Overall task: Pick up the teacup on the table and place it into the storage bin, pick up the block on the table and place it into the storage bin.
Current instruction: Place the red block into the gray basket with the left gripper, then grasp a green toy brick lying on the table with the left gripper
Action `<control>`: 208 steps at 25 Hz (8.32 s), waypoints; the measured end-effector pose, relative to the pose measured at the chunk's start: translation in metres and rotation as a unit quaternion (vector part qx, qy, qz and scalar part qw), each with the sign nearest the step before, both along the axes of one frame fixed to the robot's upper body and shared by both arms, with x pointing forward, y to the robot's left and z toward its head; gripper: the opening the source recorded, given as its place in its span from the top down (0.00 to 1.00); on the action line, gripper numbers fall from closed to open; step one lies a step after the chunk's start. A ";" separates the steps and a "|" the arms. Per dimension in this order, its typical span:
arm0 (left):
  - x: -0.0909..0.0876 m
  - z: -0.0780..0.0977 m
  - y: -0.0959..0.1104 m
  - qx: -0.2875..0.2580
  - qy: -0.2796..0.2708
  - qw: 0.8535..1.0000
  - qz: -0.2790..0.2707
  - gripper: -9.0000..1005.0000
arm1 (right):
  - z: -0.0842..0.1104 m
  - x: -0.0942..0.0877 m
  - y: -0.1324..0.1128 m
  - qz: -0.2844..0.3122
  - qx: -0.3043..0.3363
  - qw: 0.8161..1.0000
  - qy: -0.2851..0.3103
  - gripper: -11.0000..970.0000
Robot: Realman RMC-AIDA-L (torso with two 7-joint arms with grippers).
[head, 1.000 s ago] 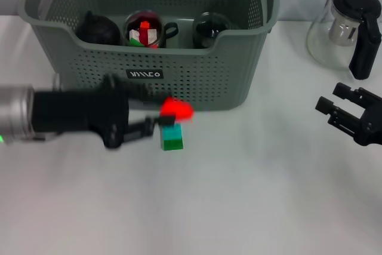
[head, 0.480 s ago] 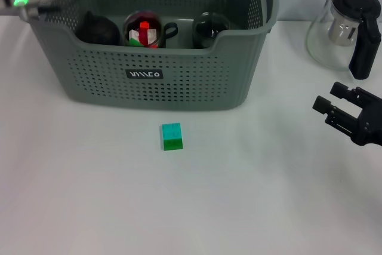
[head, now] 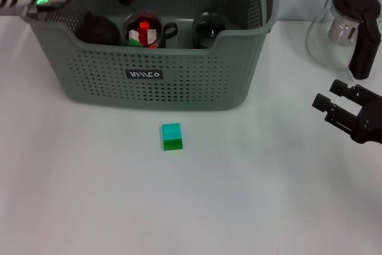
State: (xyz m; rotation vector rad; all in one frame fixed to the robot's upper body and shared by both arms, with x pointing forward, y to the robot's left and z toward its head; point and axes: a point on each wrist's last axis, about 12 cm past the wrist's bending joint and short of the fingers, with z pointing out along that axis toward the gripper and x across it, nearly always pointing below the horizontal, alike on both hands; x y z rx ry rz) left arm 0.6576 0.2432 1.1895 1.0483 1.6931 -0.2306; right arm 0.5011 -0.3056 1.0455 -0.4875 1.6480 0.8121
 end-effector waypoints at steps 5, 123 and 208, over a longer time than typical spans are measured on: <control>-0.003 -0.007 0.000 0.030 0.016 0.999 -0.004 0.69 | 0.000 0.000 0.000 0.000 0.001 1.000 -0.001 0.34; -0.100 -0.147 0.010 0.006 0.167 0.984 -0.062 0.27 | 0.005 0.001 -0.002 0.009 0.018 1.000 0.010 0.34; -0.176 -0.157 0.054 -0.005 0.122 0.981 -0.153 0.44 | 0.006 0.004 -0.004 0.007 0.012 1.000 0.010 0.33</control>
